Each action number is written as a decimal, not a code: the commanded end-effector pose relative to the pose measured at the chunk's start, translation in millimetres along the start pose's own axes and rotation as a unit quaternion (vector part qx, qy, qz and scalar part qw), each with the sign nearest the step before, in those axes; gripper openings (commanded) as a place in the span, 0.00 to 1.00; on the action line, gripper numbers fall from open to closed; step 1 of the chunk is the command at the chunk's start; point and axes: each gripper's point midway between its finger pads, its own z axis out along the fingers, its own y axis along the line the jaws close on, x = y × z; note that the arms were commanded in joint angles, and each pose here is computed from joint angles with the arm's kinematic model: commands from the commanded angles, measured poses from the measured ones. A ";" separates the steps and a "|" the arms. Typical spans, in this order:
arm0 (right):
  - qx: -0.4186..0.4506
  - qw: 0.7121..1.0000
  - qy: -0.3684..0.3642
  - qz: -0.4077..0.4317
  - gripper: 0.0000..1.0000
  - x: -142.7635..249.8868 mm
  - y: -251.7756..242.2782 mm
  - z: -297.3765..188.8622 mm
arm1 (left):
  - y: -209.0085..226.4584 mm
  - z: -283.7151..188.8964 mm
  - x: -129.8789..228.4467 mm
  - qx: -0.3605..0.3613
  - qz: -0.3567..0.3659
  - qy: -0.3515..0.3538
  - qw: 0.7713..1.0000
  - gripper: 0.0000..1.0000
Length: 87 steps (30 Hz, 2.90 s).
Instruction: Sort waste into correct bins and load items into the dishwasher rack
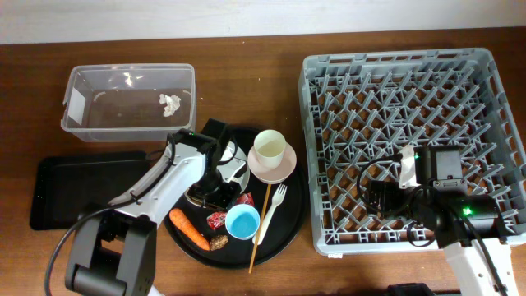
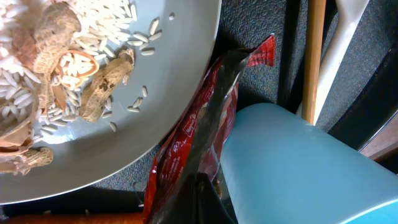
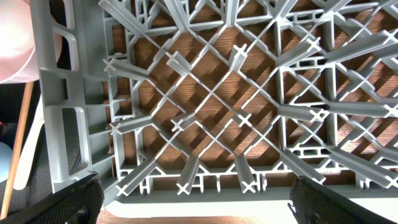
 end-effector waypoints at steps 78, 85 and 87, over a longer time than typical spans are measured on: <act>-0.483 0.785 -0.191 -0.339 0.99 -42.2 158.1 -65.8 | -163.4 -170.0 -91.2 0.439 0.225 -0.267 0.828 0.00; -0.503 0.764 -0.210 -0.347 0.95 -48.7 163.2 -71.2 | -164.7 -171.3 -90.2 0.446 0.227 -0.266 0.824 0.00; -0.500 0.761 -0.217 -0.352 0.88 -51.3 163.5 -71.9 | -162.0 -167.7 -92.5 0.434 0.224 -0.267 0.831 0.00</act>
